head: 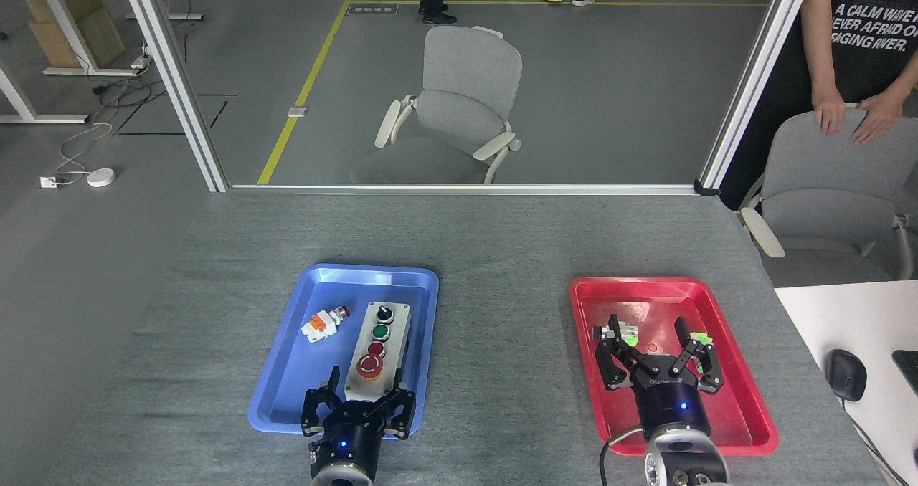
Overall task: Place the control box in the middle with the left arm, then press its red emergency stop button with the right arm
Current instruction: 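Grasp the control box with the left gripper and lift it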
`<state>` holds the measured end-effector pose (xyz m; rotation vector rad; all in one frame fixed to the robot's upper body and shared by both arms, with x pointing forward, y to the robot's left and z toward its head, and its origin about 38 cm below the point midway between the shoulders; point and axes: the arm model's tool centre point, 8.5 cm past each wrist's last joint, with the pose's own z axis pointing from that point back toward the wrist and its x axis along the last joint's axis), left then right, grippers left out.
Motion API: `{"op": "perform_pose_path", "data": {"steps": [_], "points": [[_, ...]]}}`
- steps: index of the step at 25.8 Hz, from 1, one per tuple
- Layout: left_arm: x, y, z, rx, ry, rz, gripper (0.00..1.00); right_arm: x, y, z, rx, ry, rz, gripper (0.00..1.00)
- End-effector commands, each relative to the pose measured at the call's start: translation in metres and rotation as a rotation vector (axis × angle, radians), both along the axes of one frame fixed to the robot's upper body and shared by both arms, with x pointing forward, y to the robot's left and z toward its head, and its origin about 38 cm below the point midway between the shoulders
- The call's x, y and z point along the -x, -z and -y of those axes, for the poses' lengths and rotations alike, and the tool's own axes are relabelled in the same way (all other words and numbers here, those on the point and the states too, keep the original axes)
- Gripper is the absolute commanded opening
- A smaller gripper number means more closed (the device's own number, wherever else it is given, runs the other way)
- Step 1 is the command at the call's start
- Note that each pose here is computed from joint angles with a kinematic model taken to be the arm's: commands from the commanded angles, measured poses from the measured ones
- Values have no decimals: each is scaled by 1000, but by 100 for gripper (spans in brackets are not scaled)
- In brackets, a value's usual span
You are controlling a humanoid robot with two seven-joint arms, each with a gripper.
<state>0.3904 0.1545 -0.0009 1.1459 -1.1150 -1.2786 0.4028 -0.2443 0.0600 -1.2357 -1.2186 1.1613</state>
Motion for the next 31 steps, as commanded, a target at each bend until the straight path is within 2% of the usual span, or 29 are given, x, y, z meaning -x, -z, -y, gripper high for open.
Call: {"op": "perform_pose_path", "data": {"steps": [1,7,16,18,21,25,31], "points": [[-7,2,0,0,-3,-12,99,1,2,0,11,4,-7,98],[-14,11,-1,-11,-2,-44,99,2,2,2,20,2,-10,98],[-21,16,-5,-22,-8,-67,99,17,19,3,12,10,-58,98],[-21,17,-5,-21,-7,-69,99,17,17,3,11,18,-55,98],[-20,17,-4,-20,-7,-74,99,15,4,1,6,18,-17,98],[-24,26,-6,-9,-15,-112,99,15,2,0,1,20,-12,98],[-35,26,-7,9,-23,-130,96,16,2,1,3,26,-11,98]]}}
